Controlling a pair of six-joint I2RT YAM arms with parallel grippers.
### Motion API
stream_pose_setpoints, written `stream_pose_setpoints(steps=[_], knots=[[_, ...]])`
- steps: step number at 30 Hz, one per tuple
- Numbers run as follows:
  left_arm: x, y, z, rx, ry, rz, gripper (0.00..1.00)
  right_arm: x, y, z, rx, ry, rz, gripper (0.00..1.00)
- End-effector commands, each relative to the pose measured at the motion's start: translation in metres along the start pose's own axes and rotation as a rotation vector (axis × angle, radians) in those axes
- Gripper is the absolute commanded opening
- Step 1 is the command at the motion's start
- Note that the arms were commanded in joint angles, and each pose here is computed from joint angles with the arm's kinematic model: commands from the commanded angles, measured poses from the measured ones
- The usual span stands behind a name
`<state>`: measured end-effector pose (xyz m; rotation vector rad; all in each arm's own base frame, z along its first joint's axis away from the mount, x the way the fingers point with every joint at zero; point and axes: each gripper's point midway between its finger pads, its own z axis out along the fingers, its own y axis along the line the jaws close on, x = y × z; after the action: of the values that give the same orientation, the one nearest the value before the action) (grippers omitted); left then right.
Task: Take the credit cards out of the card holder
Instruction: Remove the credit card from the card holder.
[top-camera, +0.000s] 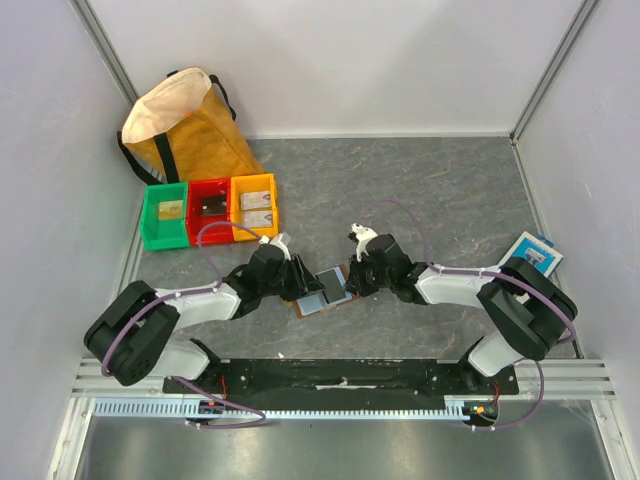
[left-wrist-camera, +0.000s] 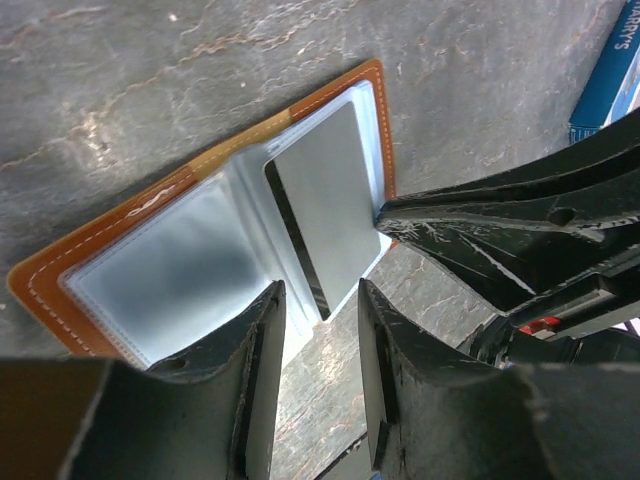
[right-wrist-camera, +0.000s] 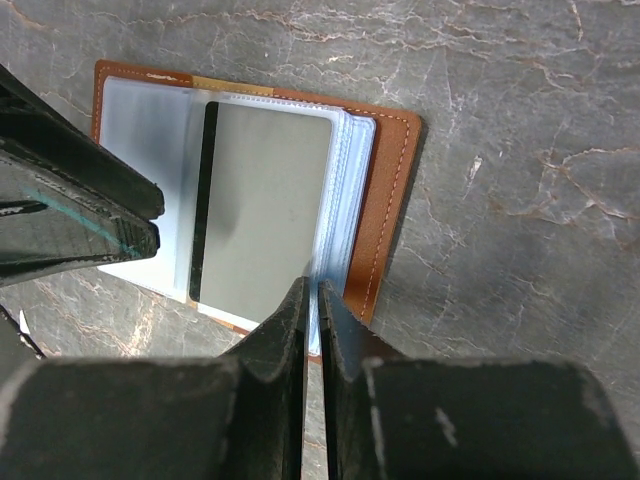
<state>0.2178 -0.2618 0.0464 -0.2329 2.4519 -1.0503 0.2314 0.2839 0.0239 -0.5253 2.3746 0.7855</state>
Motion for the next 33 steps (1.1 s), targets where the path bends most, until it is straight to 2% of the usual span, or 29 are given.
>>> stream_pose_setpoints(steps=[1,7,14,27,33], knots=[[-0.009,-0.008,0.003,0.042,-0.068,-0.059,0.40,0.010,-0.001,-0.006,0.001,0.027,0.010,0.13],[-0.002,-0.005,0.013,0.046,-0.040,-0.084,0.39,0.012,-0.001,-0.006,-0.001,0.035,0.010,0.13],[0.006,-0.002,0.021,0.055,-0.014,-0.110,0.33,0.013,-0.001,-0.006,-0.002,0.036,0.008,0.13],[0.011,-0.005,0.015,0.106,-0.016,-0.156,0.04,0.015,-0.005,-0.006,0.006,0.039,0.012,0.13],[0.012,-0.003,0.009,0.103,-0.021,-0.154,0.02,0.016,-0.006,-0.006,0.010,0.039,0.017,0.12]])
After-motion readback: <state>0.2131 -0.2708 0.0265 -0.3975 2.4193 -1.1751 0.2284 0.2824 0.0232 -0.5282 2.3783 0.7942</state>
